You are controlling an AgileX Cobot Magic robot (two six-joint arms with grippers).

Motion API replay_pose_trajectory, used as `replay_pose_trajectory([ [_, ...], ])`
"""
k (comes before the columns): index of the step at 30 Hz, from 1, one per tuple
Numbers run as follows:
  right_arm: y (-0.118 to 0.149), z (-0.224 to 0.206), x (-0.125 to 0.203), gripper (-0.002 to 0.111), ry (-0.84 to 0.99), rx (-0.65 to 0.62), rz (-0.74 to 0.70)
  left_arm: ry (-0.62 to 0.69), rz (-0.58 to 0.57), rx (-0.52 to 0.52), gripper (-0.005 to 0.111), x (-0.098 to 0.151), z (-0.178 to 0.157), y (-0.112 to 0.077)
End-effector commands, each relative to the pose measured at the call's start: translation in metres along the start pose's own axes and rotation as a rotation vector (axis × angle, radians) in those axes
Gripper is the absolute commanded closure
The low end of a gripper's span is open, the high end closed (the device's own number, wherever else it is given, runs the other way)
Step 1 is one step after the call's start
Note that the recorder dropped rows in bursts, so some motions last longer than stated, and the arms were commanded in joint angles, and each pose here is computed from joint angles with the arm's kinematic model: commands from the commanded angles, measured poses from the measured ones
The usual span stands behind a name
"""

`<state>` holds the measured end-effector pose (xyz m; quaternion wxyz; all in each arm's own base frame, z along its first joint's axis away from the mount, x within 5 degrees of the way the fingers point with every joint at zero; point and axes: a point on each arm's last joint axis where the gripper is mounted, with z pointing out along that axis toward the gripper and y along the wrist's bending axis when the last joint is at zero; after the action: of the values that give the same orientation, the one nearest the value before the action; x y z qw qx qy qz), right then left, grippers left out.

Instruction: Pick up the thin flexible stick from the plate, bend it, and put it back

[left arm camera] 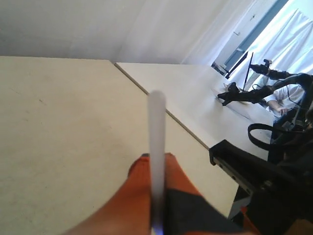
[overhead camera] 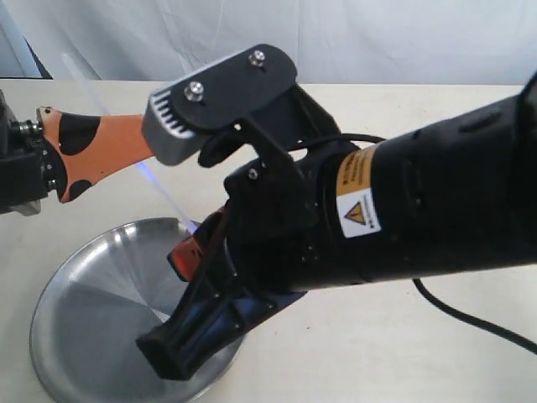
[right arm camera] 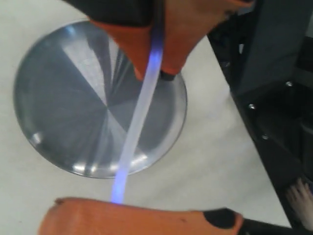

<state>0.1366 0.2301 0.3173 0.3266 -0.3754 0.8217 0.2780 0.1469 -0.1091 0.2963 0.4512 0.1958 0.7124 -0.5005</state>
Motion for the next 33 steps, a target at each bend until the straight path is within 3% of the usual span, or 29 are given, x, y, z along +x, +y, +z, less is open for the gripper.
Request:
replay_pose_trajectory([
  [1, 0.010, -0.016, -0.004, 0.109, -0.062, -0.092, -0.007, -0.016, 0.061, -0.115, 0.107, -0.002, 0.000, 0.010],
  [7, 0.005, -0.006, -0.002, 0.109, -0.027, -0.049, -0.072, -0.031, 0.033, 0.050, 0.107, -0.003, 0.000, -0.005],
  [11, 0.000, -0.002, 0.001, 0.109, 0.008, -0.001, -0.109, -0.043, 0.024, 0.074, 0.105, -0.004, 0.000, -0.007],
  [15, -0.004, 0.002, 0.002, 0.109, 0.025, 0.041, -0.122, -0.054, 0.062, 0.123, 0.092, -0.005, -0.001, -0.012],
  [21, -0.004, 0.005, 0.004, 0.109, 0.044, 0.040, -0.111, -0.124, 0.009, 0.075, 0.072, -0.011, -0.001, -0.007],
  [24, -0.004, 0.005, 0.004, 0.109, 0.046, 0.040, -0.111, -0.133, 0.040, 0.056, 0.076, -0.012, -0.001, -0.006],
  [29, -0.004, 0.002, 0.006, 0.109, 0.066, 0.038, -0.107, -0.134, 0.130, 0.046, 0.107, -0.012, -0.001, -0.005],
  [33, -0.002, -0.010, 0.005, 0.109, 0.045, 0.032, -0.109, -0.113, 0.216, -0.009, 0.107, -0.010, 0.000, -0.001],
])
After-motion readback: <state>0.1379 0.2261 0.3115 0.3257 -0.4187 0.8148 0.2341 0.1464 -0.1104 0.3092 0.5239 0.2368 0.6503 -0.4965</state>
